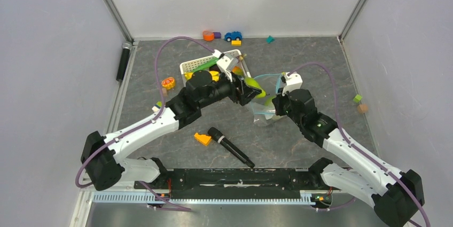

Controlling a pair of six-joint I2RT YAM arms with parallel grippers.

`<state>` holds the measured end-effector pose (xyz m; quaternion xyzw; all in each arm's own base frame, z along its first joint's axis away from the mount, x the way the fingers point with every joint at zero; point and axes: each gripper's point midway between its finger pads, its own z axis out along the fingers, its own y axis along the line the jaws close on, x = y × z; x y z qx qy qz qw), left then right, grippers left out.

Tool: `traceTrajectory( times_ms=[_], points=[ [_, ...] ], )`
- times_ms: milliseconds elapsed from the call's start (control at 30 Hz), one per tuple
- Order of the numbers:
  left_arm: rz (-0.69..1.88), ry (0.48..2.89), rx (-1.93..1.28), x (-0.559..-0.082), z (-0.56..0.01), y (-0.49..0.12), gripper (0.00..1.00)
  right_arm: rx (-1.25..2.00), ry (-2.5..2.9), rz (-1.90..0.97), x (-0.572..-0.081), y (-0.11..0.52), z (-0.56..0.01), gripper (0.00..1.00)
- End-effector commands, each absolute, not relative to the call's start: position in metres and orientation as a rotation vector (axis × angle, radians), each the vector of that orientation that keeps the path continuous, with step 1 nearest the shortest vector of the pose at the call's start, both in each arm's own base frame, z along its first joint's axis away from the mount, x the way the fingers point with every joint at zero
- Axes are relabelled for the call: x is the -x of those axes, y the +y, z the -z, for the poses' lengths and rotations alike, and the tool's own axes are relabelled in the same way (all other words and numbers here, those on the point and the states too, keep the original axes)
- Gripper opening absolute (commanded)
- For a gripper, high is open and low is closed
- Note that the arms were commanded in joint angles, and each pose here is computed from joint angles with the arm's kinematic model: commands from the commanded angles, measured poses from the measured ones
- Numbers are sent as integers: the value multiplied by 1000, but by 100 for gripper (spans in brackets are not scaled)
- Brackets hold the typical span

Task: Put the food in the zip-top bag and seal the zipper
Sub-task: Place the fake fruit in the zipper food storage bag.

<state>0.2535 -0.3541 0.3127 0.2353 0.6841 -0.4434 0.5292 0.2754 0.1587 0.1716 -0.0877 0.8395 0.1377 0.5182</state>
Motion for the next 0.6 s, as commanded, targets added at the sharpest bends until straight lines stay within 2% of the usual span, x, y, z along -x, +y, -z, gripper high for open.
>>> traceTrajectory(
  times_ms=[0,167,367,567],
  points=[
    [1015,1576,-686,-243,-312,-374,33,208,1966,-373,-276,163,-184,0],
    [942,1624,-761,-236,-289,-393,33,190,1952,-372,-275,160,-186,0],
    [751,1700,-614,-266,-272,-392,33,207,1926,-406,-271,163,-193,0],
    [709,1736,-574,-277,-262,-400,37,243,1872,-464,-265,168,-203,0]
  ],
)
